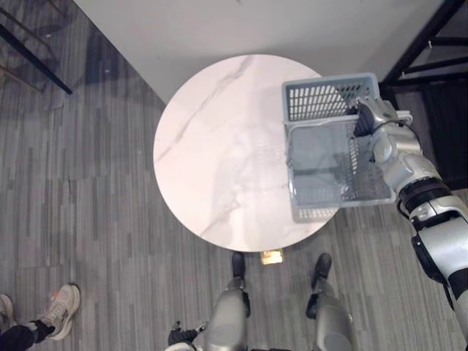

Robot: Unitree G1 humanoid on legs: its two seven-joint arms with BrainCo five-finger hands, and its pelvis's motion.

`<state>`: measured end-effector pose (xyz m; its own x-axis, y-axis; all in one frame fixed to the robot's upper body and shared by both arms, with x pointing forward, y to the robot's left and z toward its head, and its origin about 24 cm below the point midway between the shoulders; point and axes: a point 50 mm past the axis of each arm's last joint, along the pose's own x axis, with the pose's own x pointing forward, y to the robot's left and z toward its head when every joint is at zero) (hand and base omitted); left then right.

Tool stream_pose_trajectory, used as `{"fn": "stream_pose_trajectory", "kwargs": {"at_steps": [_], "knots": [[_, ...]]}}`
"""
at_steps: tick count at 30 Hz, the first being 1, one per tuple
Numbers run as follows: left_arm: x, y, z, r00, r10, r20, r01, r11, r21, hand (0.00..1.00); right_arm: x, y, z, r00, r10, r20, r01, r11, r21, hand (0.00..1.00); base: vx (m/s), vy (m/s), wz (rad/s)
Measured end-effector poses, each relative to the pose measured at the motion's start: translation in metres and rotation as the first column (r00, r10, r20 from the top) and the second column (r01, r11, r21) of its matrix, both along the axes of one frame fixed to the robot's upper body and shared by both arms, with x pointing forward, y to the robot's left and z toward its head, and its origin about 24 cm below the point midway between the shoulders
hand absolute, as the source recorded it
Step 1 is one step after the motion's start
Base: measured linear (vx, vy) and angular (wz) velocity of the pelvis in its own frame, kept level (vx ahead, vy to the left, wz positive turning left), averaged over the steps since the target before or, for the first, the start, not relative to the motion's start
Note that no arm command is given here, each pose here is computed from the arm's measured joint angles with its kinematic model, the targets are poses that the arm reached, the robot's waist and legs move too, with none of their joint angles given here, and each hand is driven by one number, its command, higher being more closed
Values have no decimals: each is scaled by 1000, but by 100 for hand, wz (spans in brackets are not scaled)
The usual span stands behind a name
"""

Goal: Pick vegetable in the basket

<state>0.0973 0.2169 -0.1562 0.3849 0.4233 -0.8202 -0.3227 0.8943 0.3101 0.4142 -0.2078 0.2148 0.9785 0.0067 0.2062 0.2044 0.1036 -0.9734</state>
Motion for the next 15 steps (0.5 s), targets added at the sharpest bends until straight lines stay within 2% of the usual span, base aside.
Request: {"fn": "stream_pose_trajectory", "kwargs": {"at_steps": [9, 15], "knots": [[0, -1, 0, 1000, -6, 1, 6, 1000, 0, 0, -1, -6, -6, 1000, -23, 9, 23, 999, 31, 100, -3, -1, 2], [1, -1, 0, 1000, -11, -1, 11, 1000, 2, 0, -2, -8, -21, 998, -35, -55, 35, 999, 7, 100, -1, -1, -1]]}}
